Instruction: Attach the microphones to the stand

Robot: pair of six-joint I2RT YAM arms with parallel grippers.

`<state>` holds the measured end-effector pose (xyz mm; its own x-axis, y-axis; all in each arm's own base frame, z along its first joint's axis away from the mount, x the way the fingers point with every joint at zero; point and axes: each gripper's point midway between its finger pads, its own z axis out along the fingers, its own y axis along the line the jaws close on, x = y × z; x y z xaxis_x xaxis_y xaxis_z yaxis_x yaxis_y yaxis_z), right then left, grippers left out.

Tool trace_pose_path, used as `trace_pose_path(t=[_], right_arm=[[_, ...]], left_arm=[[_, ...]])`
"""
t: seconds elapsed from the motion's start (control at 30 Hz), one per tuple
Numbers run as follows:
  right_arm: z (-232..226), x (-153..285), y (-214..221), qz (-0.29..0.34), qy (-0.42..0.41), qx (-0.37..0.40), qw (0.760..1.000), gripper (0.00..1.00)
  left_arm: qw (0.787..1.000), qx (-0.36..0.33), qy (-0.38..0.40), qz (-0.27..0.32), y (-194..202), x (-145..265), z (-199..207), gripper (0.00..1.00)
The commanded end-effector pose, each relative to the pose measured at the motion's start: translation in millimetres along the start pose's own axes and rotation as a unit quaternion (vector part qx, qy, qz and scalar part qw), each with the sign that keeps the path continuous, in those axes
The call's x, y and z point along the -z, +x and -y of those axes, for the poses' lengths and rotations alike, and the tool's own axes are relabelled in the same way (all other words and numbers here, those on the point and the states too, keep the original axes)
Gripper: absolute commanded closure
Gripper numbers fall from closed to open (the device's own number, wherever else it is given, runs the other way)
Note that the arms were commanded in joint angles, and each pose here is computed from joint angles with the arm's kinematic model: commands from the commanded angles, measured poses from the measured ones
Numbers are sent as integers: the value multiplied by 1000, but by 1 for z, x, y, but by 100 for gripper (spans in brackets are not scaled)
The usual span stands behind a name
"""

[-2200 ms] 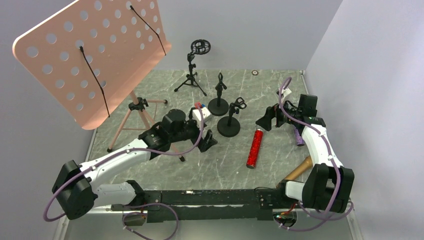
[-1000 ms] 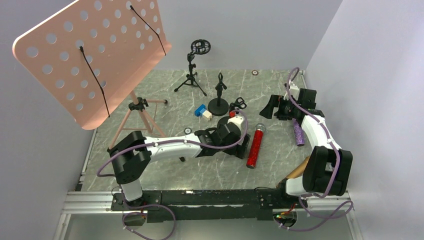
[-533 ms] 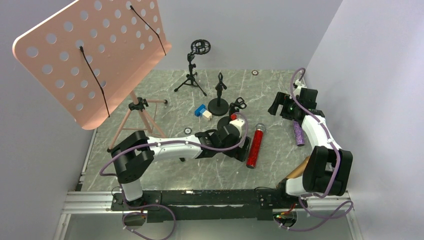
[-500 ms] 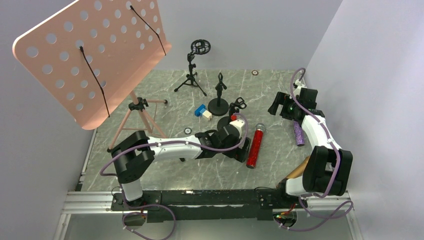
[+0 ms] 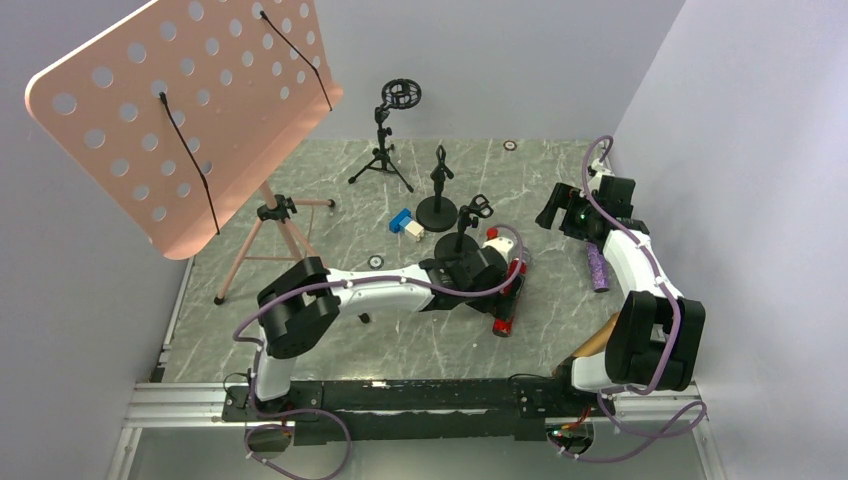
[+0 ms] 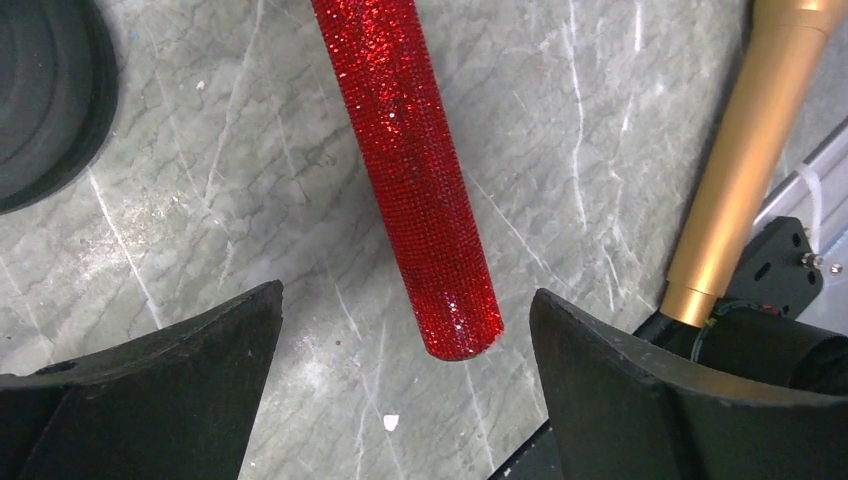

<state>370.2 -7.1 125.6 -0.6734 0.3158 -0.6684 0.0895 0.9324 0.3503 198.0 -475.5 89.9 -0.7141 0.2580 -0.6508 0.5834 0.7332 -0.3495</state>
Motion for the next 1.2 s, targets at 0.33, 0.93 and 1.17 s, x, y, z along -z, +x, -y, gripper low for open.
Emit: trace_pose_path(t=[0.33, 0.93, 1.17], right_arm=[[-4, 3, -16, 26, -3, -5, 1000, 0], [-6, 5, -18, 30, -6, -5, 1000, 0], [-8, 7, -18, 28, -14, 5, 999, 0]], left_arm=[[998, -19, -56, -32, 4, -29, 17, 9], [989, -57, -96, -94, 30, -61, 5, 49], [994, -75, -73, -42, 9, -35, 7, 91]])
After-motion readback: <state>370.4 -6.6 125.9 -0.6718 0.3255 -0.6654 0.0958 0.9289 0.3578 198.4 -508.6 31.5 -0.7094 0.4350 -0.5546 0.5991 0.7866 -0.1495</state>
